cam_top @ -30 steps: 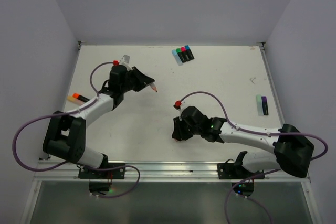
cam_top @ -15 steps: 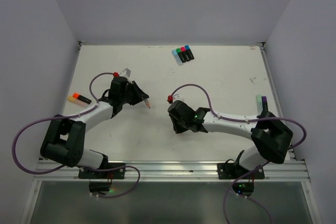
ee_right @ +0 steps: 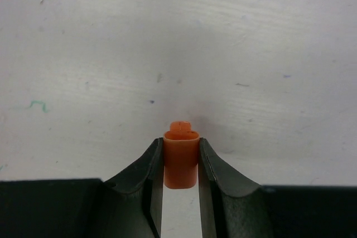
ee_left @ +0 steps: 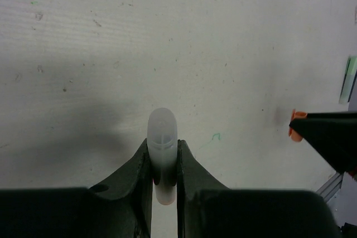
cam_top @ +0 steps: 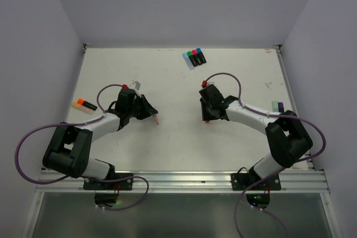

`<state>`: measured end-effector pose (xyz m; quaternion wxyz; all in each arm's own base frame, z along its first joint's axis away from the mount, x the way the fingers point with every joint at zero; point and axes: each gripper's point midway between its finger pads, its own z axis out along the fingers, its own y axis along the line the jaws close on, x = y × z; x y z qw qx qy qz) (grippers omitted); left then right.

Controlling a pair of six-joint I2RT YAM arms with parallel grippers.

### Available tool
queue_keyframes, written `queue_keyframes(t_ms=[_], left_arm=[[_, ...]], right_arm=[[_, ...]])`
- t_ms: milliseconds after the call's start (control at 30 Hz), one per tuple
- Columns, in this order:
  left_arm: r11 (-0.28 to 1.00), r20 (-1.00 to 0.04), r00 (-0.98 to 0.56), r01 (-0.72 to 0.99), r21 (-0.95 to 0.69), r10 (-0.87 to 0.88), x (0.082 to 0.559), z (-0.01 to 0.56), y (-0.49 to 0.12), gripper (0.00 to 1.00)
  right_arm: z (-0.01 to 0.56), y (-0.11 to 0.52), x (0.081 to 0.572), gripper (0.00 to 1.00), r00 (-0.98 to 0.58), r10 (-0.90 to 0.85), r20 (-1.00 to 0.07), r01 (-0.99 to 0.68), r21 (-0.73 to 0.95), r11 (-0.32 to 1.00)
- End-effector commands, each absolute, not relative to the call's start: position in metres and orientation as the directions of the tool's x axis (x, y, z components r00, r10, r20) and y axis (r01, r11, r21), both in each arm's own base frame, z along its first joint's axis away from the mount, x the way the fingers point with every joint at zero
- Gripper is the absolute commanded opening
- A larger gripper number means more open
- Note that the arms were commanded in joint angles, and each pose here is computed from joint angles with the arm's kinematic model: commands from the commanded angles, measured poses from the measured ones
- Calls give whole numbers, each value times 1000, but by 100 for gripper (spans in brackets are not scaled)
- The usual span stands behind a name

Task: Open the pen caps

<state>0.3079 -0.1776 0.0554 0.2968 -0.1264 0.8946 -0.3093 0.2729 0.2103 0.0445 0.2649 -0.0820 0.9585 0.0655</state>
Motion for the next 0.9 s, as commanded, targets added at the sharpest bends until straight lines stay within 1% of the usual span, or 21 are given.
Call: queue_keyframes(t_ms=[0,67,133,167,333,533,633,667,700,733,767,800,867], left_arm=[[759,-488,-787,40,-650,-377,306,68,-185,0],[727,-473,-810,86,-681,-347,299,68,-195,0],[714,-453,-831,101,-693,-322,293,62,-200,0],[697,-453,-838,128,-706,-305,291,63,-205,0],[691,-417,-871,133,-710,-261,286,50,-210,0],[695,-387,-893,129,-708,-228,290,40,-214,0],[699,-389,-893,131,-703,-225,295,39,-215,0],[702,-391,-892,129,-700,-227,295,39,-214,0],[708,-397,-889,127,-695,-230,297,38,-213,0],[716,-400,-886,122,-687,-232,298,37,-212,13],[720,-402,-885,120,-684,-234,299,37,-211,19],[723,-404,-884,119,-680,-234,299,36,-210,28],[733,-405,-884,114,-671,-234,300,35,-209,37]], right_arm=[[57,196,300,0,-836,-122,-534,-189,72,979],[63,201,310,0,-830,-118,-545,-194,84,977],[53,208,313,0,-845,-126,-519,-202,93,975],[55,214,319,0,-843,-116,-525,-197,102,975],[35,221,329,0,-866,-101,-490,-168,95,981],[24,225,334,4,-875,-96,-474,-158,93,983],[24,227,335,13,-875,-95,-475,-161,99,982],[26,227,334,23,-873,-93,-479,-162,104,981],[28,228,334,30,-870,-91,-485,-164,111,980],[28,228,334,44,-868,-89,-489,-166,115,979],[29,228,333,48,-867,-87,-491,-165,118,979],[29,227,334,51,-865,-89,-494,-165,112,980],[29,226,334,55,-864,-94,-495,-168,107,980]])
